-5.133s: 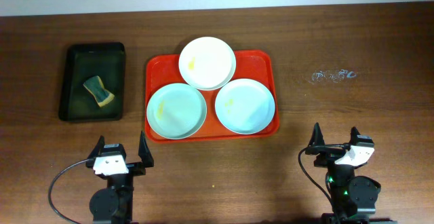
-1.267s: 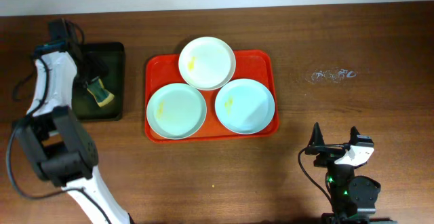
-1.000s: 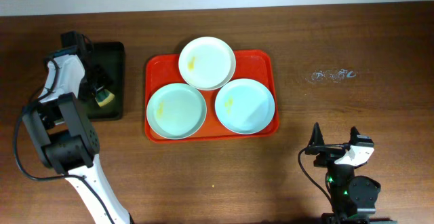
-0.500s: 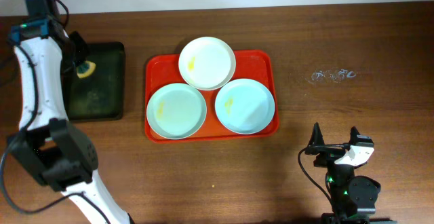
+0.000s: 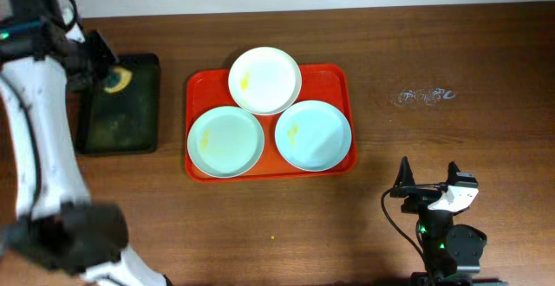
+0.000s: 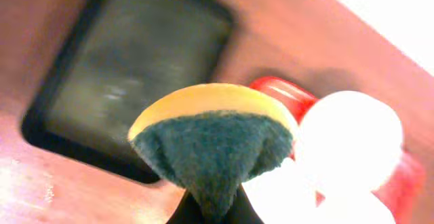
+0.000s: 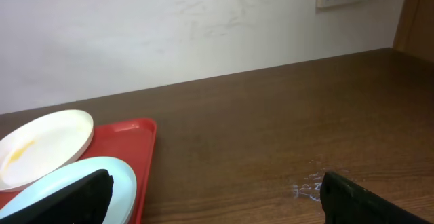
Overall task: Clean dirty plates on tray and stack at the side
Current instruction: 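Lift the sponge and place it onto the light green plate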
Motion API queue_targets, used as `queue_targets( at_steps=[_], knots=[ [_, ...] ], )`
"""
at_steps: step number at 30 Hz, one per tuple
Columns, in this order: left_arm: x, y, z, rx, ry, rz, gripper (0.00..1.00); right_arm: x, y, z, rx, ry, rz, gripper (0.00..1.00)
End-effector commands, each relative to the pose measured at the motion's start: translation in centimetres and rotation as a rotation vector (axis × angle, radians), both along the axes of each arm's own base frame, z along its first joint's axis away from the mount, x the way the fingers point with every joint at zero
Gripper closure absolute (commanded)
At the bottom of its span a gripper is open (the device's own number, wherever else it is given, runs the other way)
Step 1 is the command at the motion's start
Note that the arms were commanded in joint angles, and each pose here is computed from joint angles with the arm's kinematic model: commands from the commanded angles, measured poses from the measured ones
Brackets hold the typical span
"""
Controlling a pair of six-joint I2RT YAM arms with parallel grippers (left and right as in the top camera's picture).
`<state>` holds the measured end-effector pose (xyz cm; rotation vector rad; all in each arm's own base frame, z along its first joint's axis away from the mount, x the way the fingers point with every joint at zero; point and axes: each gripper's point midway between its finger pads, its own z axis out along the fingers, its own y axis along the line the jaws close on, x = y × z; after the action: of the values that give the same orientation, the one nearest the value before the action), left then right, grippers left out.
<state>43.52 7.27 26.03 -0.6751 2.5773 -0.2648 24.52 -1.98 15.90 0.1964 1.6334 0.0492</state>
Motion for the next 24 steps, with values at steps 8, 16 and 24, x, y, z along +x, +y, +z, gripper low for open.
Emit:
queue_targets(
  at_steps=[8,16,24],
  knots=[
    [-6.7,-17.3,-9.6,0.043,0.284,-0.563,1.0,0.0,0.1,-0.4,0.001,0.006,0.005,0.01],
    [-6.5,-17.3,-21.5,0.044,0.246,-0.438,1.0,0.0,0.1,-0.4,0.001,0.006,0.005,0.01],
    [-5.1,-16.7,-19.1,0.036,0.17,-0.409,0.31,0.0,0.1,-0.4,0.001,0.006,0.005,0.02]
  ],
)
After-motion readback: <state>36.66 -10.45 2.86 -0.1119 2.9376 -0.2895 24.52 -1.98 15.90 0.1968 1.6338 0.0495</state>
